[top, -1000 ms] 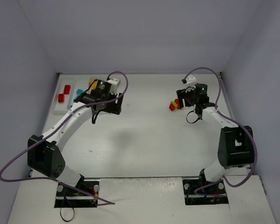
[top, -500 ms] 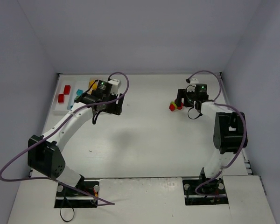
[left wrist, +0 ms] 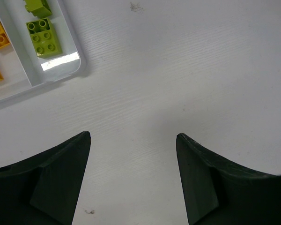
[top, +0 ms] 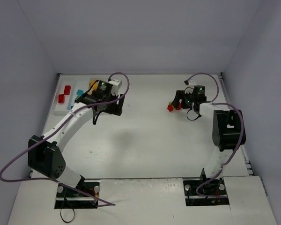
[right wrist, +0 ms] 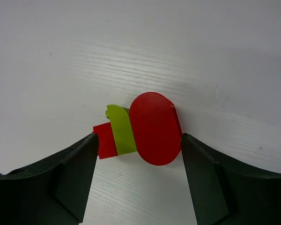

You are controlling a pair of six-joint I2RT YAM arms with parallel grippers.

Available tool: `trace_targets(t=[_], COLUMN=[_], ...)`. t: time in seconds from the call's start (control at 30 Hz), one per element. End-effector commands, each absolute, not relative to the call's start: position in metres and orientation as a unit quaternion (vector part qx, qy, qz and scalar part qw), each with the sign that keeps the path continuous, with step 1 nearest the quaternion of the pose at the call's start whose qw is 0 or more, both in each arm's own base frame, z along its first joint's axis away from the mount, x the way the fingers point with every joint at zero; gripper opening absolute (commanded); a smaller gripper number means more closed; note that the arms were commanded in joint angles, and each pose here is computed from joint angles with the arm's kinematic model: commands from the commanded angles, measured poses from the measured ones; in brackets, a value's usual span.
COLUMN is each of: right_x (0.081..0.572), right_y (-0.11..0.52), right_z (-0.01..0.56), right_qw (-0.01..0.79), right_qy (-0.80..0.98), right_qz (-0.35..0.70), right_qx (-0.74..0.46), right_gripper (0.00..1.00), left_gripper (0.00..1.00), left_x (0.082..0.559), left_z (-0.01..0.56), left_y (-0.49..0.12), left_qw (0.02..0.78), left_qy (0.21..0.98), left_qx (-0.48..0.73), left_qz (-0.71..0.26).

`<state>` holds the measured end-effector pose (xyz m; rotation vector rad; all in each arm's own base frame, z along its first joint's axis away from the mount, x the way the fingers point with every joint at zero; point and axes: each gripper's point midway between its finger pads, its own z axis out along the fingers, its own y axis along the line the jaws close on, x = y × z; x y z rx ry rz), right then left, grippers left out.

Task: Sort the legos into containers by color

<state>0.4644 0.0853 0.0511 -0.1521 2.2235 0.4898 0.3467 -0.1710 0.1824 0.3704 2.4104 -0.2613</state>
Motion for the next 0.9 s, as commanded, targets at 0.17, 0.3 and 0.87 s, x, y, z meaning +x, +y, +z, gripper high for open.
trace_targets(t=[0.17,0.3,0.87], right_x=[0.450,0.438,0.456], right_y=[0.118,0.131,0.104], right_z=[0.073,0.074,0.085], right_qw=[0.434,0.424,0.427], right_qy=[0.864,0.864,0.864], right_qz=[0.239,0.249,0.101], right_qx=[-0.094,-0.110,-0.249], right_gripper=[0.65,0.64,0.81], left_gripper=[0.68,0.67,0.68], left_x=[0.354,0.354,0.353], left_z=[0.202,0.202,0.199], left_y=[-0.180,-0.180,-0.181], left_qw=[0.363,0.362,0.358], left_qy=[0.912,0.913,0.914], left_qx=[0.149,0.150,0.152], left_qz=[-0.116,-0.117,-0.116])
